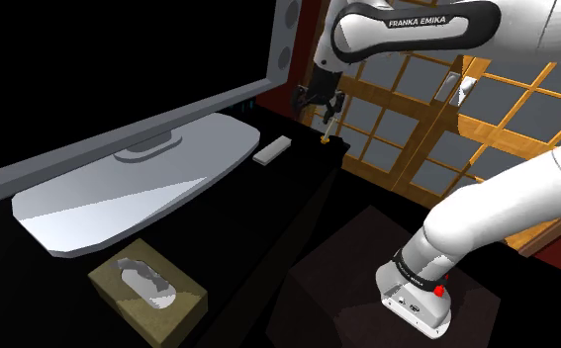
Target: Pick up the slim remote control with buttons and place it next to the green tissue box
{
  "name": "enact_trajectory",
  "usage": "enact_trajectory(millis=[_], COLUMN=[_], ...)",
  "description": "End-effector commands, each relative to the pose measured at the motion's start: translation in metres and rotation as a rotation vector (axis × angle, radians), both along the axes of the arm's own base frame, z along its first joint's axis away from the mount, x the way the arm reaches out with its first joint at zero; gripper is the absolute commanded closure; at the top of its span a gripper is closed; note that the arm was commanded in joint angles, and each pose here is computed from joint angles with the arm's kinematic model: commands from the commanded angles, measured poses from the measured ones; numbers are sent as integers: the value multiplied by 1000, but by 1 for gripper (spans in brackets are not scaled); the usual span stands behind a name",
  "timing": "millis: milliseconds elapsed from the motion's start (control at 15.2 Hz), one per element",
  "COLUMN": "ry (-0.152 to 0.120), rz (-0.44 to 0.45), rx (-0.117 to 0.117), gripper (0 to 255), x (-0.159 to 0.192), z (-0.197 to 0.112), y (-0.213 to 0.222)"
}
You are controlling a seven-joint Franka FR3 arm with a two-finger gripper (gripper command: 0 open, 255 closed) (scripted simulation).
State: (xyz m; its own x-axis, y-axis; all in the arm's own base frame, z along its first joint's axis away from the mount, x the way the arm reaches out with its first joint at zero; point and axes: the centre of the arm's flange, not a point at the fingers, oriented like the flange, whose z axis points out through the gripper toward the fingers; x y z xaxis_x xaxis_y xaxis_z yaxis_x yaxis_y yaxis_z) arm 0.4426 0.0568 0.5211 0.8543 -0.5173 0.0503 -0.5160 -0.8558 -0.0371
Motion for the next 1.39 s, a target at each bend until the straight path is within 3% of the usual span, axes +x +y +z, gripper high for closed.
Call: enact_trajectory(millis=[0, 924, 1320], ry=[8, 70, 70], rz=[-74, -558, -558], rx=[0, -7, -7], gripper=[0, 0, 0], x=[19, 156, 155], z=[-19, -151, -182], y=[2, -20, -21])
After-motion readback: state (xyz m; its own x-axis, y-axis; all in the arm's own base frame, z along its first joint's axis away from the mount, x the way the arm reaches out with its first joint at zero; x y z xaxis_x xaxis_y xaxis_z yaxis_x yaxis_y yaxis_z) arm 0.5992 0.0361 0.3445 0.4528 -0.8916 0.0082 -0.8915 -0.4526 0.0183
